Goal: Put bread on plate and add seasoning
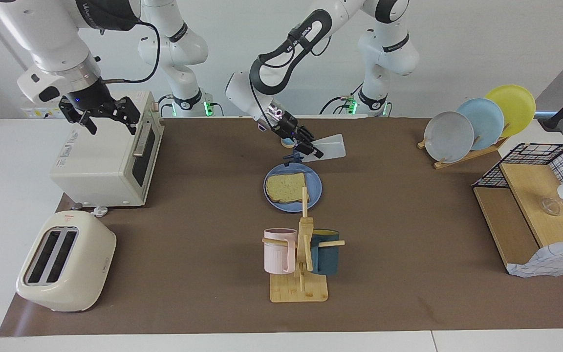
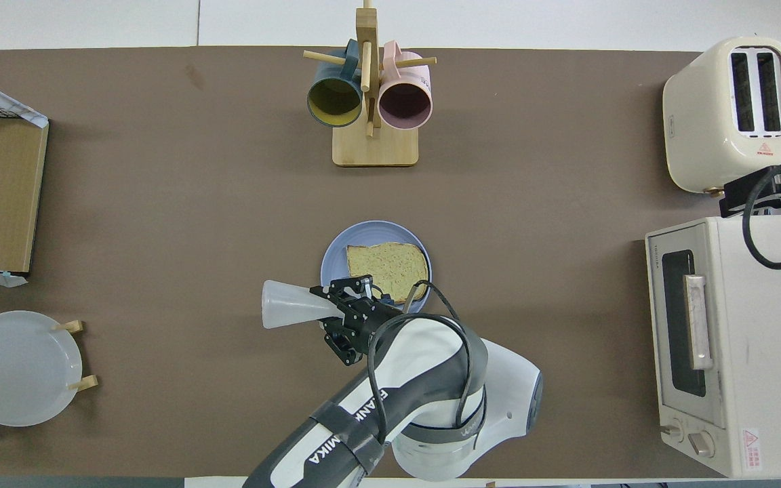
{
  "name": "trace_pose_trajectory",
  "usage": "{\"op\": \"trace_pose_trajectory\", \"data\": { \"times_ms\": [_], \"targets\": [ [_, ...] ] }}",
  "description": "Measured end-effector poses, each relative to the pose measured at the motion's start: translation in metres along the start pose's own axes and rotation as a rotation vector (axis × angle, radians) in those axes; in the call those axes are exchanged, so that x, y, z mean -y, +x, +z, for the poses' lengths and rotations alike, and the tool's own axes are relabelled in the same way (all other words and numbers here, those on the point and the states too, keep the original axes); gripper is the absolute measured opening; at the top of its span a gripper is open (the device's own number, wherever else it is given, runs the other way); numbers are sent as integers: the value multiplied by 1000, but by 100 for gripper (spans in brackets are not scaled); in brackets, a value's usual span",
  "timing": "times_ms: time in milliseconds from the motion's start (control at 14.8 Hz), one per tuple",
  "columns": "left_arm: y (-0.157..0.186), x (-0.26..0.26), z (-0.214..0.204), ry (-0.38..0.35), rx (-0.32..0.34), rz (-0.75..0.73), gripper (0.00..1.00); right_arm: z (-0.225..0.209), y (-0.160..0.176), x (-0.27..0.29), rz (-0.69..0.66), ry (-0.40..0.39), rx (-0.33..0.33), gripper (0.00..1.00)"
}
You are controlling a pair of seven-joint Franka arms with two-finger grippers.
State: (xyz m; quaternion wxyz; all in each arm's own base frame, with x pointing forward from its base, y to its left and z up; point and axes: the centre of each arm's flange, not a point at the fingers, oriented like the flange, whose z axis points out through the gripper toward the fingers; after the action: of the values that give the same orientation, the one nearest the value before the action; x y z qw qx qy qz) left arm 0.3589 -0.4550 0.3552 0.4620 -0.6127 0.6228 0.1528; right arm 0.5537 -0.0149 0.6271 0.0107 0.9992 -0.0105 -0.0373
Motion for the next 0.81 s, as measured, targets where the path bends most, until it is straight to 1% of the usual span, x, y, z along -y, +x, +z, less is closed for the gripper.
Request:
{"op": "trace_pose_trajectory", "data": {
  "times_ms": [203,473,810],
  "targets": [
    [-12,28,38,-59,20,-45,34,0,0,0,0,0,0,100],
    [-25,61,88,-116,20,-102,34,0,0,0,0,0,0,100],
    [-31,75,107,-135,6,-182,34,0,0,0,0,0,0,100]
  ]
}}
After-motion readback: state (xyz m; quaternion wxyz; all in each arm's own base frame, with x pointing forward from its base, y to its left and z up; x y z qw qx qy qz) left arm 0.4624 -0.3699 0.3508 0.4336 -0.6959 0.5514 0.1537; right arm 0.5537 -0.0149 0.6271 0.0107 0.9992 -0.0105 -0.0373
